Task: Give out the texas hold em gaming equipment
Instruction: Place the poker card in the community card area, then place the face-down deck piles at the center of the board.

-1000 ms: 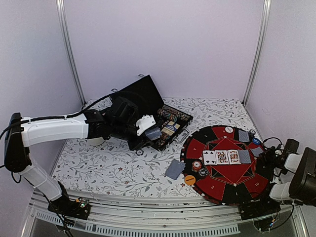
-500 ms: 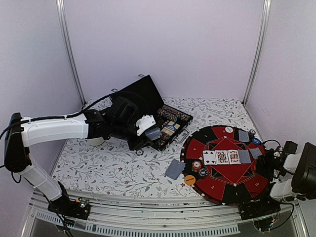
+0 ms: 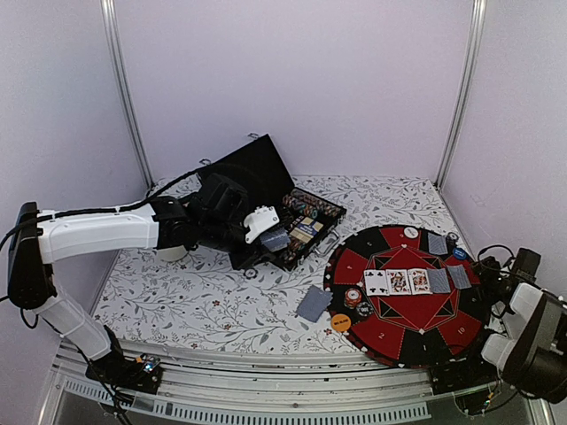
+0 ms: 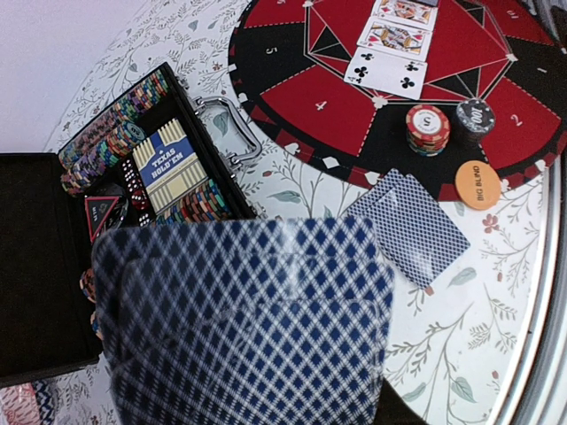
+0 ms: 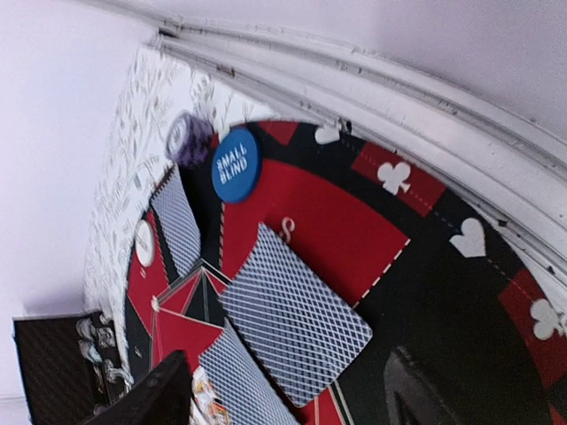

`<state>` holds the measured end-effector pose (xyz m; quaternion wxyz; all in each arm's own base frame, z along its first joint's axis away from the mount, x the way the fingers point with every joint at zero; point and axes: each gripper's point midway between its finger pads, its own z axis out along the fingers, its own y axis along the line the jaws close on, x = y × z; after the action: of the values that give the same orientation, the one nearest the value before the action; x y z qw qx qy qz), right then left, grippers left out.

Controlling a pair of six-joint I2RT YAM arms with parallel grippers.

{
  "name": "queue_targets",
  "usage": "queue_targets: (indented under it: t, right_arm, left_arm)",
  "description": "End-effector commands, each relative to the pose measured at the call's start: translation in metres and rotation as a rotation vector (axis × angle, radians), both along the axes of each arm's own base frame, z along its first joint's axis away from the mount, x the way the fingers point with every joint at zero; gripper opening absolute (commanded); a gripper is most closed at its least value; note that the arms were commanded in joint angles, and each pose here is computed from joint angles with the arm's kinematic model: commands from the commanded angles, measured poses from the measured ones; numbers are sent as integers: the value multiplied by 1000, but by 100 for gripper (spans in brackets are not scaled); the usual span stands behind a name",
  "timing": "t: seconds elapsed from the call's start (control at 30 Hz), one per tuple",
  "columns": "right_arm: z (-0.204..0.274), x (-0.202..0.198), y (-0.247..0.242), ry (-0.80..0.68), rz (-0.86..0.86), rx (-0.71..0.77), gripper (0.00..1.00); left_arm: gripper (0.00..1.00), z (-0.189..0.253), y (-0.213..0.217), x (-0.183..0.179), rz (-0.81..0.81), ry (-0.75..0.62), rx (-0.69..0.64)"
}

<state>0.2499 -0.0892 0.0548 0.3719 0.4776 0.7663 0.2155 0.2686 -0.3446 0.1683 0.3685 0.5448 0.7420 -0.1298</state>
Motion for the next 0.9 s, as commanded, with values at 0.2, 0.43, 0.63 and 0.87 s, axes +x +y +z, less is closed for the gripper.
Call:
queue_targets:
  t: [0.2, 0.43, 0.63, 0.87]
  right_arm:
    - [116, 11, -32, -184, -58, -292, 99]
    - [166, 32, -30, -208, 123, -453, 99]
    - [179, 58, 2, -213, 307, -519, 99]
    - [178, 75, 40, -209, 475, -557, 99]
  left_arm:
    - [43, -5, 3, -9, 87, 88, -69]
    - [43, -72, 38, -31, 291, 307, -78]
    - [43, -114, 84, -20, 544, 402, -69]
    - [46, -143, 117, -19, 712, 430, -69]
